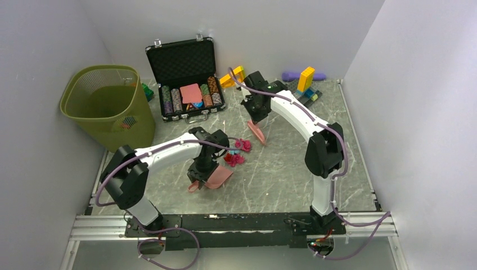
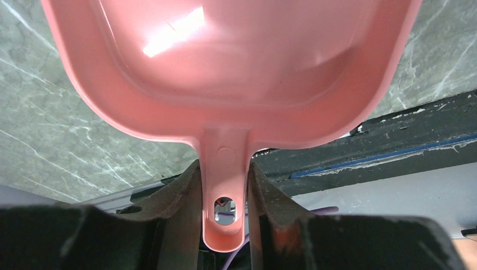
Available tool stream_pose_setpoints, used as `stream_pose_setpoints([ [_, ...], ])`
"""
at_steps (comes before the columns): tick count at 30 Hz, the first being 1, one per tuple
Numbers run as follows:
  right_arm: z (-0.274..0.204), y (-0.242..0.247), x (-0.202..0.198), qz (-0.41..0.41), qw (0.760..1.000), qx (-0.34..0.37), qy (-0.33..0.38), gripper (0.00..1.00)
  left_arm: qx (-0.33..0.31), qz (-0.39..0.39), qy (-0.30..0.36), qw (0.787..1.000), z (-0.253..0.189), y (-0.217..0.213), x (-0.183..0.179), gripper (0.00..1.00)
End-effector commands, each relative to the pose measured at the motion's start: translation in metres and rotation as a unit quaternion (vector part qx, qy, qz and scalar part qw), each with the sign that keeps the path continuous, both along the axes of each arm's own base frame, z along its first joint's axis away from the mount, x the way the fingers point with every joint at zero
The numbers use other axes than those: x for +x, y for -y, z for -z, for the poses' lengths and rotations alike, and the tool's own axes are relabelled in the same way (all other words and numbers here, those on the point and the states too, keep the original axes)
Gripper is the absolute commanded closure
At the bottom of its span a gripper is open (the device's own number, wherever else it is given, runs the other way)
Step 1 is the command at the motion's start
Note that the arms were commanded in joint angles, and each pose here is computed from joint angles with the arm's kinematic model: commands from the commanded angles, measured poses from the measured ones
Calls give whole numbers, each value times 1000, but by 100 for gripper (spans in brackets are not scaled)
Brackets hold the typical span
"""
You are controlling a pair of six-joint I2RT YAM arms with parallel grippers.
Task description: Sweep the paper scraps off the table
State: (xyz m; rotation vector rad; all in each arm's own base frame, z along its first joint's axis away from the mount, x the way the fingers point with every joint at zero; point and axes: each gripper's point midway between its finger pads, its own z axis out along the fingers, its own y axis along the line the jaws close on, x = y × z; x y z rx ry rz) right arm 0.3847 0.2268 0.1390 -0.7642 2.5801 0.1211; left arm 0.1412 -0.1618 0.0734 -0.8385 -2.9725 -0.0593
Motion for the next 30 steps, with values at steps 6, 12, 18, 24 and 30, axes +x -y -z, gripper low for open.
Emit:
stream_pose_setpoints([
  [6, 35, -59, -67, -144, 981, 44, -120, 100, 19, 22, 17, 999, 2, 13, 25, 100],
  [12, 5, -99, -97, -200, 956, 161, -142, 100, 28, 29, 14, 999, 8, 16, 31, 100],
  [18, -45, -107, -107, -223, 927, 270, -132, 100, 32, 29, 28, 999, 9, 15, 35, 100],
  [24, -68, -90, -103, -193, 923, 311, -119, 100, 15, 35, 72, 997, 4, 19, 39, 100],
  [30, -68, -56, -84, -100, 961, 246, -71, 100, 3, 30, 130, 991, -8, 17, 46, 100],
])
